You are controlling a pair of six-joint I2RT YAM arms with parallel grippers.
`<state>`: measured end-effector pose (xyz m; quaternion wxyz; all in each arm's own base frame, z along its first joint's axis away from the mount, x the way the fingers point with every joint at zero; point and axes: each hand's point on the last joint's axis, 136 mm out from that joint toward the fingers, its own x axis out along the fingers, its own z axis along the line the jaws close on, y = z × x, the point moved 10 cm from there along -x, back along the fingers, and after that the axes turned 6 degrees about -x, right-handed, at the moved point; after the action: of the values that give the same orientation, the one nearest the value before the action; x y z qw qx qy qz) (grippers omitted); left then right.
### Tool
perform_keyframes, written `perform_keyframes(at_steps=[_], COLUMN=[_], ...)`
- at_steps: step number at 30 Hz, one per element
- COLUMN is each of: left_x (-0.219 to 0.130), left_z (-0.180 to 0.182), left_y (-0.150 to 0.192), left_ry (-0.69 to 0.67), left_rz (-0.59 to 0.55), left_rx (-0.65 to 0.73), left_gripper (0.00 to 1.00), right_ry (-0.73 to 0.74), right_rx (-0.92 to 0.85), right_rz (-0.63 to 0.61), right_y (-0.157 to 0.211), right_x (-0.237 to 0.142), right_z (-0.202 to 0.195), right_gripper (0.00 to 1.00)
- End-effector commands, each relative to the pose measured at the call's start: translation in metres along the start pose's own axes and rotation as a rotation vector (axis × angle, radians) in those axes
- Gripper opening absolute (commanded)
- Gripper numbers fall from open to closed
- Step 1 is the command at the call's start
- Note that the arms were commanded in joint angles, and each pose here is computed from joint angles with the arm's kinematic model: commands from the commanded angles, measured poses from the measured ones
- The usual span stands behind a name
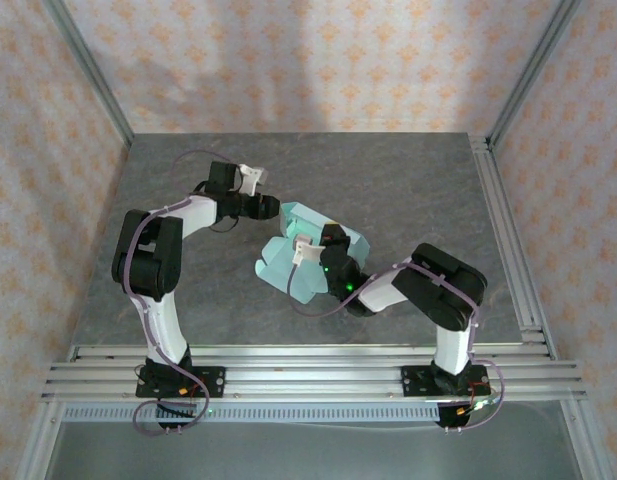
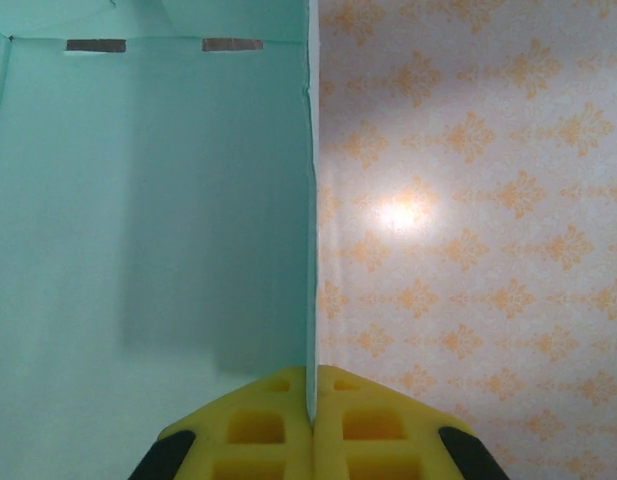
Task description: Fold the paper box
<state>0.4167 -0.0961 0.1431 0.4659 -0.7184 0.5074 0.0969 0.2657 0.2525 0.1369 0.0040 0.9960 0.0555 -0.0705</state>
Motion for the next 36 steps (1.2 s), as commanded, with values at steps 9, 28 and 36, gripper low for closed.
perform_keyframes(at_steps=[9, 28, 36], left_x=[0.005, -0.003, 0.004], left_z=[-0.005, -0.011, -0.021], left_y=[0.007, 0.032, 0.033], left_ry=[0.099, 0.208, 0.247], left_rz=[0.005, -0.031, 0.041], left_rx=[0.051, 0.086, 0.141], left_gripper=[0.53, 0.56, 0.56], right_ry=[0.010, -0.004, -0.008], right_rx=[0.040, 0.051, 0.051], right_rz=[0.014, 0.027, 0.031], right_y=[0.003, 0.004, 0.006], right_x=[-0.009, -0.007, -0.006], right_z=[-0.007, -0.001, -0.001], right_gripper=[0.00, 0.00, 0.00])
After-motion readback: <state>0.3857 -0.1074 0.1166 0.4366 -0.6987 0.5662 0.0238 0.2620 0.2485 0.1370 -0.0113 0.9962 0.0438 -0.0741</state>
